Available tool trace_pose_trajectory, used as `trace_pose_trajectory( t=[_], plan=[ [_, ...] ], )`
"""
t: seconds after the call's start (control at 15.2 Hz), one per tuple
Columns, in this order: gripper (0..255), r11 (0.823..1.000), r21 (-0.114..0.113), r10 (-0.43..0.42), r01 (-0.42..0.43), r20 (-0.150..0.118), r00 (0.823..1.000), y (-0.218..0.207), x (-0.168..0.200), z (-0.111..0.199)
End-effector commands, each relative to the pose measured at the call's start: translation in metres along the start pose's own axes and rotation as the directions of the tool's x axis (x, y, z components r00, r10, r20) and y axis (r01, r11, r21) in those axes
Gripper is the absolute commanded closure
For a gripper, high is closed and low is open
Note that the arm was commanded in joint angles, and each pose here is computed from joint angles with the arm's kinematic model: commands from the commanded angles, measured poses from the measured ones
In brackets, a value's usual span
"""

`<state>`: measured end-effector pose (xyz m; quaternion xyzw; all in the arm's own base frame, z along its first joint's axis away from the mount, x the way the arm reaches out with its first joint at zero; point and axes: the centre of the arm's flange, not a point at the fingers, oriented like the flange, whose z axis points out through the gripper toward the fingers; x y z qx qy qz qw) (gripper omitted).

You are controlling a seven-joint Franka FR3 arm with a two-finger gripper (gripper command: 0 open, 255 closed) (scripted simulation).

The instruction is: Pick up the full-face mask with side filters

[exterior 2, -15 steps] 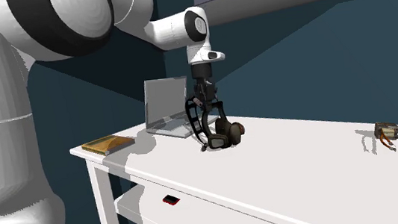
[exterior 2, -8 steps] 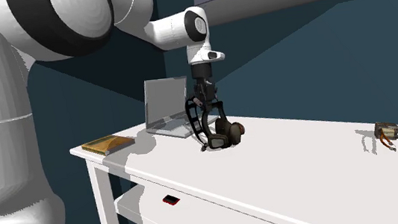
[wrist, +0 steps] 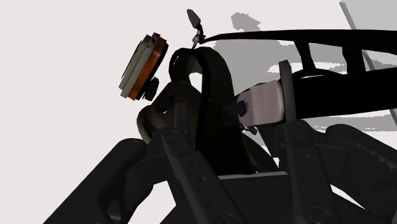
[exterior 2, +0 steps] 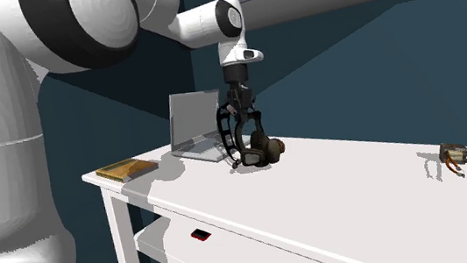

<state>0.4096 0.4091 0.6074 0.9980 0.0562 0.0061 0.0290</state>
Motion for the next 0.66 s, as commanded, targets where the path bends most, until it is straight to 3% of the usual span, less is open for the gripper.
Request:
trace_pose_trajectory(
  t=[0.0,0.59],
  plan=[
    [255,1.000,0.001,0.000,0.000,-0.002,1.000,0.001,0.000,-0.011],
    [255,1.000,0.001,0.000,0.000,-0.002,1.000,0.003,0.000,-0.049]
  ],
)
